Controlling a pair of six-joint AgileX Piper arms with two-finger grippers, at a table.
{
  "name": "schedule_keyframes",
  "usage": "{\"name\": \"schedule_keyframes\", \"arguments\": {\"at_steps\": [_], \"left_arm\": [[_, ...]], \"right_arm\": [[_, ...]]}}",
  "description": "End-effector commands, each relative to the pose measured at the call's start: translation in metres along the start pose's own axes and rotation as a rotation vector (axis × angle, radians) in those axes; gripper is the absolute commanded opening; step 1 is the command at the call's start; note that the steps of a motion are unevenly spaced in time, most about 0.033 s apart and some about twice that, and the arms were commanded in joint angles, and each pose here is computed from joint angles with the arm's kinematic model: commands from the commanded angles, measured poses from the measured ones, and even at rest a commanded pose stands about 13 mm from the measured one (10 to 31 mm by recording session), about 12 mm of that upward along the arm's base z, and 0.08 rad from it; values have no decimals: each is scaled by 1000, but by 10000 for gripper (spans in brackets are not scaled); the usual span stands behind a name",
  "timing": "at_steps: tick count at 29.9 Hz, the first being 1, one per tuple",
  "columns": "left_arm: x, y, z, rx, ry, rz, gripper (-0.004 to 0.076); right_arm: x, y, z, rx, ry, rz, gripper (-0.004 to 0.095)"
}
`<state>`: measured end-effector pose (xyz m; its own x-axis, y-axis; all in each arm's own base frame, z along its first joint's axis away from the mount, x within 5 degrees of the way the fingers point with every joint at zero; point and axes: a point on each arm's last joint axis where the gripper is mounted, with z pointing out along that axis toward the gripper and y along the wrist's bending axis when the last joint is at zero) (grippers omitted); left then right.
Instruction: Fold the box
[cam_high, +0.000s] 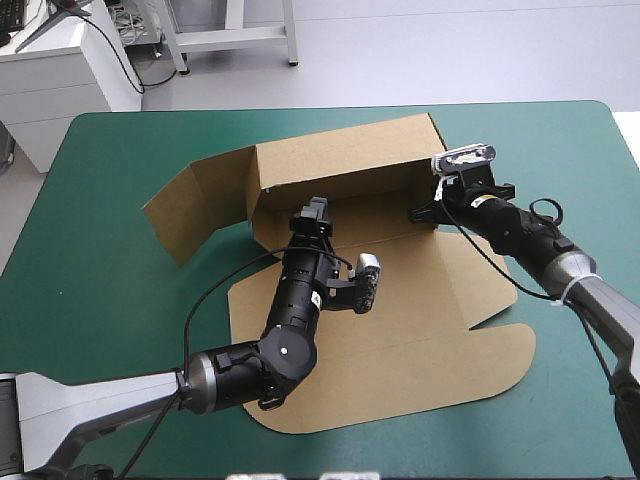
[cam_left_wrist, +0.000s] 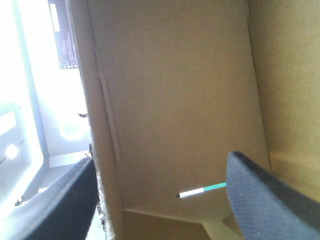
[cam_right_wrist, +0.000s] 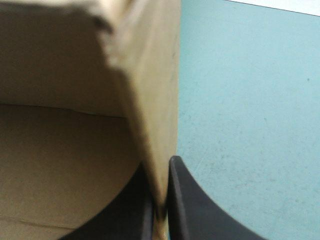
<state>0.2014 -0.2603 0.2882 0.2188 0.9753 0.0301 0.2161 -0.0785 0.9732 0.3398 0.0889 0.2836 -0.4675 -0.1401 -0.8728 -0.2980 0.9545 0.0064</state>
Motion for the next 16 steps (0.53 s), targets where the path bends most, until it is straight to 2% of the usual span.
{"name": "schedule_keyframes", "arguments": {"at_steps": [1,3,4,6,7,8,12,16], "left_arm": [[-1,22,-16,-95,2,-34,507],[-2,21,-18,-92,-1,-36,462],[-2,20,-18,-83,0,-42,410],[-1,18,-18,-58,18,-65,257],[1,16,-18,-32,37,-77,113],[2,15,-18,-8,49,-68,6],[-1,18,-20,174,51,-11,14],[-5,41,-22,463,-24,-65,14]], "right_arm": [[-30,-6,-11,36,-134,46,-11],[-32,-6,-9,32,-136,69,-11],[-32,-6,-9,27,-130,74,-11],[-33,-6,-9,27,-132,73,-11],[-33,-6,-9,27,-132,73,-11],[-33,-6,-9,26,-130,71,-11],[-32,-5,-9,19,-116,68,-12],[-29,-4,-8,7,-90,66,-12]]}}
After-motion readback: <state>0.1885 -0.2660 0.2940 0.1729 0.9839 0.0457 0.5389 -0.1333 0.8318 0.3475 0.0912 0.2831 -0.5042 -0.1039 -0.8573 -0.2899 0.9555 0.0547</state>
